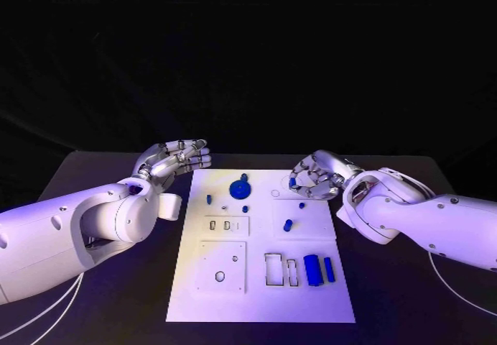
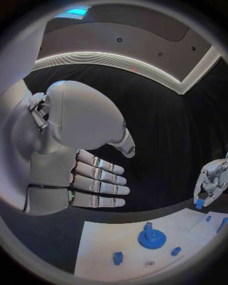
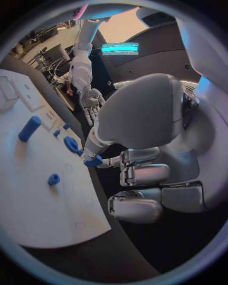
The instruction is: Assemble the parts on the task board
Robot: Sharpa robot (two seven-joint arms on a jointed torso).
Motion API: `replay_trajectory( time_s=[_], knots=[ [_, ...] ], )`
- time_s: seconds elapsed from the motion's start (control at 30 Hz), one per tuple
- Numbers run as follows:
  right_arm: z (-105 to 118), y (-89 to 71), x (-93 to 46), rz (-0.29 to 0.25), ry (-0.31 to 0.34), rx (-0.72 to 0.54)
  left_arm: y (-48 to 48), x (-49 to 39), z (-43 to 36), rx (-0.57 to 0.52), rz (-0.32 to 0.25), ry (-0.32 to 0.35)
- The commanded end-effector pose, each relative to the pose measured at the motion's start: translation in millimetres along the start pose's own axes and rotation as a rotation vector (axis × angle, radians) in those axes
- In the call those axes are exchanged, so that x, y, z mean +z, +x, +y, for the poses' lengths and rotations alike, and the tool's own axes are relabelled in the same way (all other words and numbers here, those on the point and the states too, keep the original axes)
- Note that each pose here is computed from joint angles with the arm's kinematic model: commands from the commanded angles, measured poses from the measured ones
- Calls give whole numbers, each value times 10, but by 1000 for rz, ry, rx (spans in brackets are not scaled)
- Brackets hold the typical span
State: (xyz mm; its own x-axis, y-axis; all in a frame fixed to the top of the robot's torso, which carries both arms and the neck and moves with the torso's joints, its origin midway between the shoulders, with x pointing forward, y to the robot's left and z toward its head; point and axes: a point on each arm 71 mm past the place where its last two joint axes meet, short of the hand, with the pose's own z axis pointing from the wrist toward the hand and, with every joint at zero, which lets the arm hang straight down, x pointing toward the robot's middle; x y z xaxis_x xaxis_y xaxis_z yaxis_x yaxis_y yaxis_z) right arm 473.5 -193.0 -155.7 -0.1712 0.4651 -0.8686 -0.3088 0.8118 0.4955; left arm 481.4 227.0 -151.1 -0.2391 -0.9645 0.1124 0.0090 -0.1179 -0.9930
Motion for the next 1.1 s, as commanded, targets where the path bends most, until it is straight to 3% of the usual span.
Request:
replay_trajectory(
  time_s=[0.03,0.5,1.1],
  knots=[
    [116,65,29,-3,31,-34,27,7,-4,-9,18,5],
    [743,475,132,63,-79,-94,35,33,11,-8,17,0],
    [921,988,99,147,-125,-135,51,58,33,-9,20,-7]
  ],
)
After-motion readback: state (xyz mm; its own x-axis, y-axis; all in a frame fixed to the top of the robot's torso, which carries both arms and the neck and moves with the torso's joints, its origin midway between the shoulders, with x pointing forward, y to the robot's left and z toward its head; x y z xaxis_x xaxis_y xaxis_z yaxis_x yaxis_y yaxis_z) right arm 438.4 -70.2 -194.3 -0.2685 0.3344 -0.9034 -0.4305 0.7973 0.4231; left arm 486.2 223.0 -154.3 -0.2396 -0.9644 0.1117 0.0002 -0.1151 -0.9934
